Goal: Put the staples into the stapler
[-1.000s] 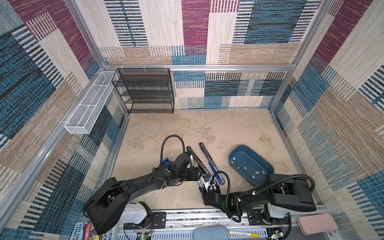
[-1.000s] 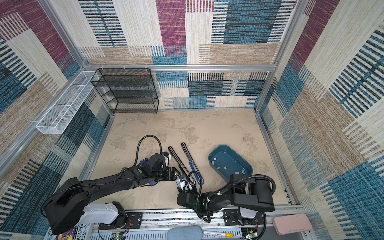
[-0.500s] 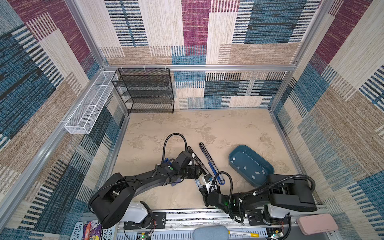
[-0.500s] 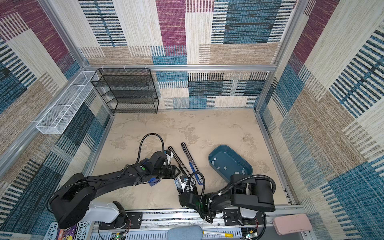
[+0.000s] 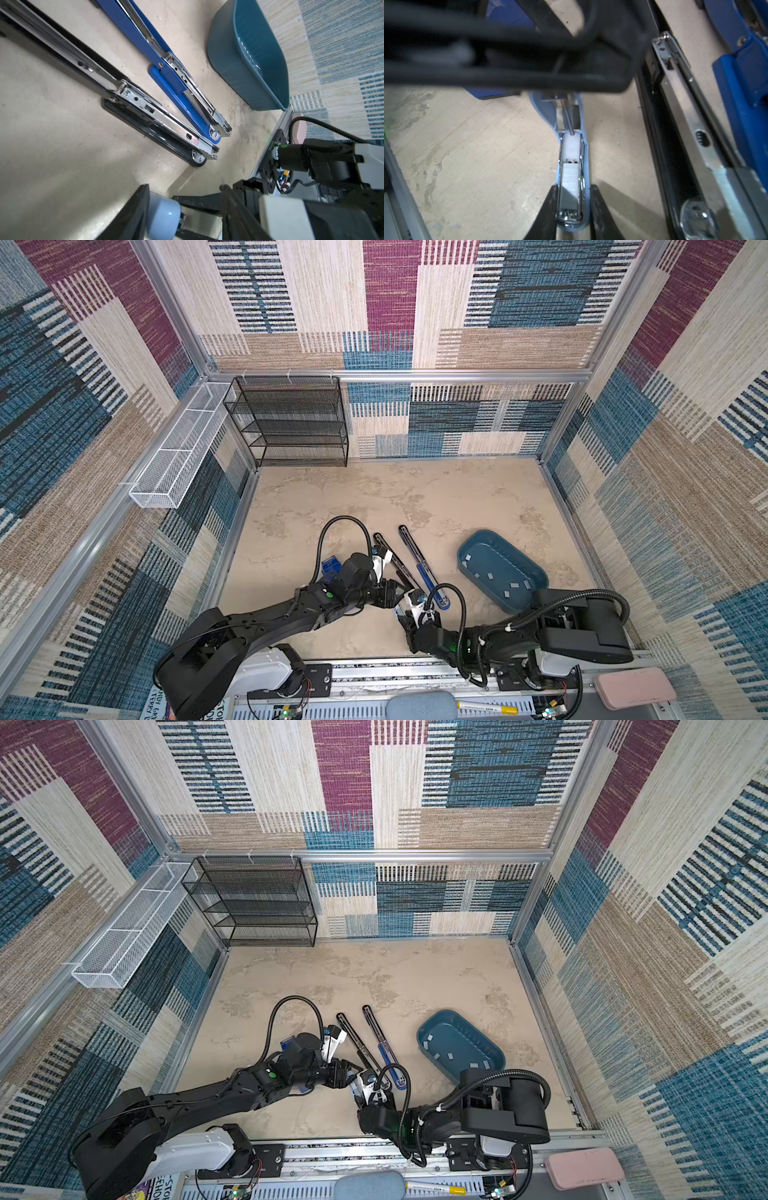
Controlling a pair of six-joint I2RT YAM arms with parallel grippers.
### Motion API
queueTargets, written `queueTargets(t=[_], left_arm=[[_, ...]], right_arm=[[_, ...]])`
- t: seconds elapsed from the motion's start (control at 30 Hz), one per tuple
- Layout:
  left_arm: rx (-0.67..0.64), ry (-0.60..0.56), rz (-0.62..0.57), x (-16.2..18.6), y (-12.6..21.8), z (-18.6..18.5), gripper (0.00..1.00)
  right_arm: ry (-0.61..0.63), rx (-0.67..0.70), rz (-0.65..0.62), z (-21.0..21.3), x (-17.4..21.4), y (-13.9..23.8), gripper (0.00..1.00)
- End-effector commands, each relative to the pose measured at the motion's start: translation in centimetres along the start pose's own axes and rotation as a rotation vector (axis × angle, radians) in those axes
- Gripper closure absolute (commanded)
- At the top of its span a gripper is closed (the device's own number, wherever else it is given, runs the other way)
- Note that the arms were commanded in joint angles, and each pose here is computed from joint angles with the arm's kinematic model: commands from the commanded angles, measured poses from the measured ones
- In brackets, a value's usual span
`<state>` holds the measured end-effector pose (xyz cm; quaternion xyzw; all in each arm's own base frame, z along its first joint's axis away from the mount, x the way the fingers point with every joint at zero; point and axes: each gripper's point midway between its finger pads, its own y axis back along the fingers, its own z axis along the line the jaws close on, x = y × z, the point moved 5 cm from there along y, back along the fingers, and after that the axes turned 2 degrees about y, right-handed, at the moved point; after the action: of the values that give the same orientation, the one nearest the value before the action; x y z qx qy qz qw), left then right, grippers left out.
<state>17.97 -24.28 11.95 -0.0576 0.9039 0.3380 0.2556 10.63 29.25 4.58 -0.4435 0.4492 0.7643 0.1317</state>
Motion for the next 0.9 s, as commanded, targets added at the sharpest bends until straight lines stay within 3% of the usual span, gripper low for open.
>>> queueTargets(t=[0.0,0.3,0.53,0.67,0.87], left_arm=[[0.086,-0.078,-0.002,-0.2,-0.4,-1.4,0.42],[0.124,-0.195,0.035,1.5,-2.1,-1.9,0.49],[0.126,-0.236,0.014,2.0,-1.4,-1.7,0.56],[0.205,-0.291,0.009,2.8,-0.9,-2.8,0.56],[0.166,-0.334,0.004,3.5,-1.3,-2.6,0.58]], right_arm=[[0.057,0.041,0.136,-1.3,2.7,0.1,0.87],[0.045,0.037,0.124,-1.4,2.7,0.1,0.88],[0.036,0.032,0.11,-1.5,2.5,0.3,0.87],[0.029,0.027,0.101,-1.6,2.3,0.5,0.87],[0.024,0.028,0.099,-1.7,2.3,0.7,0.86]])
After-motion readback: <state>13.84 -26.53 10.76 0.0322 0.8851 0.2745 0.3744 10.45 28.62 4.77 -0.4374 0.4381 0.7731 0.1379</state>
